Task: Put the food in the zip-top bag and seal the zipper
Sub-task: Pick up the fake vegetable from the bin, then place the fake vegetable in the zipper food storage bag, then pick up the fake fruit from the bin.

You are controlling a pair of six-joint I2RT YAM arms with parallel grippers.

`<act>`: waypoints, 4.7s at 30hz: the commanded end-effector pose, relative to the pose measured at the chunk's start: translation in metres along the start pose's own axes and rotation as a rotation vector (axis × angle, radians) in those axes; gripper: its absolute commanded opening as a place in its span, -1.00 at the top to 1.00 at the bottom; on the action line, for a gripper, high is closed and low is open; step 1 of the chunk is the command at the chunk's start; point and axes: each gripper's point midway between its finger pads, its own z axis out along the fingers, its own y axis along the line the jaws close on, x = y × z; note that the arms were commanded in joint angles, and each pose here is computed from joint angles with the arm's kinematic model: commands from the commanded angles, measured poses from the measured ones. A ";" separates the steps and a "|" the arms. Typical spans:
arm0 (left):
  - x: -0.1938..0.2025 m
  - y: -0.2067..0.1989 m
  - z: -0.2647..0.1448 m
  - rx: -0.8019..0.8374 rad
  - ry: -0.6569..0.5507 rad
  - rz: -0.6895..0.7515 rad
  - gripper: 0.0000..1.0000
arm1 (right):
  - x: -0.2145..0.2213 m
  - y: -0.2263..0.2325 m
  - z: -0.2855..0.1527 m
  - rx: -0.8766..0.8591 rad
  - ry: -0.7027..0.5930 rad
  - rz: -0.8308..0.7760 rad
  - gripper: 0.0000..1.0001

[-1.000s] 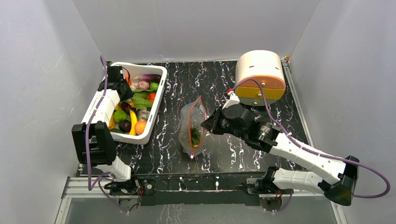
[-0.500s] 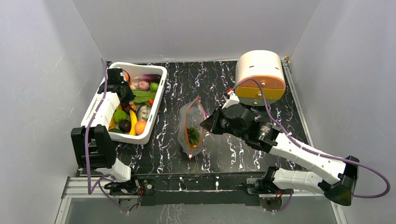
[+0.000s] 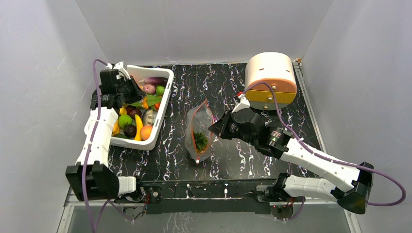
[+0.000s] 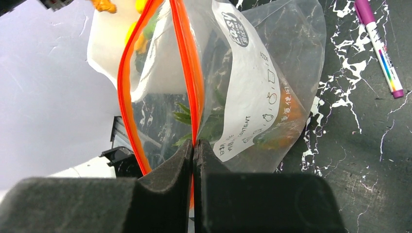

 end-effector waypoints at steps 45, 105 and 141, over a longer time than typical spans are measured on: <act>0.129 -0.218 -0.084 0.617 0.081 0.190 1.00 | -0.039 0.064 0.004 -0.162 -0.075 0.121 1.00; 0.025 0.027 -0.030 -0.427 -0.139 0.113 -0.16 | -0.032 0.039 -0.022 -0.121 -0.086 0.062 1.00; 0.092 0.120 0.082 -0.469 0.153 -0.046 0.43 | -0.033 0.028 -0.022 -0.075 -0.099 0.030 1.00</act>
